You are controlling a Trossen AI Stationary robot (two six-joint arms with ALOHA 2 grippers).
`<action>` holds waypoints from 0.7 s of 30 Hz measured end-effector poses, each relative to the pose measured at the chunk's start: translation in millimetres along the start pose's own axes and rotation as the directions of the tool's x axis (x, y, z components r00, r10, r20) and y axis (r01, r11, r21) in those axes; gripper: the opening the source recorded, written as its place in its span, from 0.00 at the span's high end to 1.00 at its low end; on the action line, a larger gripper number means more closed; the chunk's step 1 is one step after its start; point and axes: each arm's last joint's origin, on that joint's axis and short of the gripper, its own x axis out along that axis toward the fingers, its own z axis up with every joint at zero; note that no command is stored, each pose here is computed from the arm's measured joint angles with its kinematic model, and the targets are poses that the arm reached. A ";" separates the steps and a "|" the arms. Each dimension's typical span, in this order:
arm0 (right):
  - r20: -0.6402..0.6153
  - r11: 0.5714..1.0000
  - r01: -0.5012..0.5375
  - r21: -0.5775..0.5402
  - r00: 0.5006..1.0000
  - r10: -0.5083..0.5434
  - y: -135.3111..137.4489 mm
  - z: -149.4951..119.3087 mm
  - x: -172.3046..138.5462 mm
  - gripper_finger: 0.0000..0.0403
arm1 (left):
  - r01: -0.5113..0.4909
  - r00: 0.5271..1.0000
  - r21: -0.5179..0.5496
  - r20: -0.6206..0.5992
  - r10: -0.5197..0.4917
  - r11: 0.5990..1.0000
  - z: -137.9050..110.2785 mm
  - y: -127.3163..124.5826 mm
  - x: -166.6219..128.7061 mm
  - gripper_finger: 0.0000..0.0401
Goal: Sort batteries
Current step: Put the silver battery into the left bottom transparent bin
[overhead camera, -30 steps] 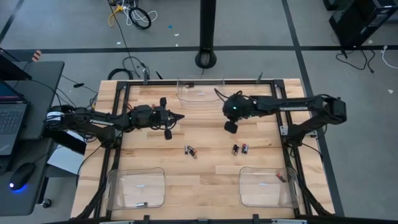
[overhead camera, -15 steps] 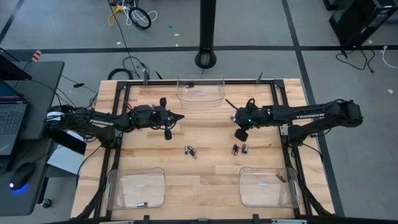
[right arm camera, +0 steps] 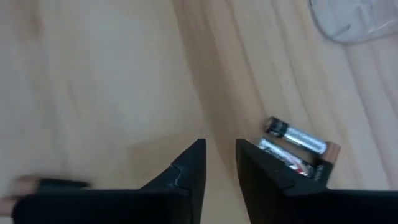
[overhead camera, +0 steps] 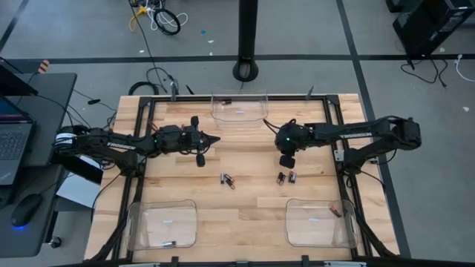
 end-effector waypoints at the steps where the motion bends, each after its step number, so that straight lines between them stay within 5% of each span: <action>1: -0.010 1.000 0.005 -0.013 1.000 -0.005 -2.4 1.0 2.7 0.73 | 0.000 1.000 0.000 0.000 0.000 1.000 0.0 0.0 0.0 0.97; 14: -0.153 0.985 -0.024 -0.172 0.988 -0.003 -20.8 0.2 31.5 0.58 | 0.004 1.000 0.002 -0.024 -0.004 1.000 -2.3 -0.4 0.0 0.97; 21: -0.171 0.966 0.058 -0.251 0.980 -0.103 -23.6 -0.5 36.2 0.57 | 0.005 1.000 0.002 -0.030 -0.005 1.000 -2.9 -0.5 0.0 0.97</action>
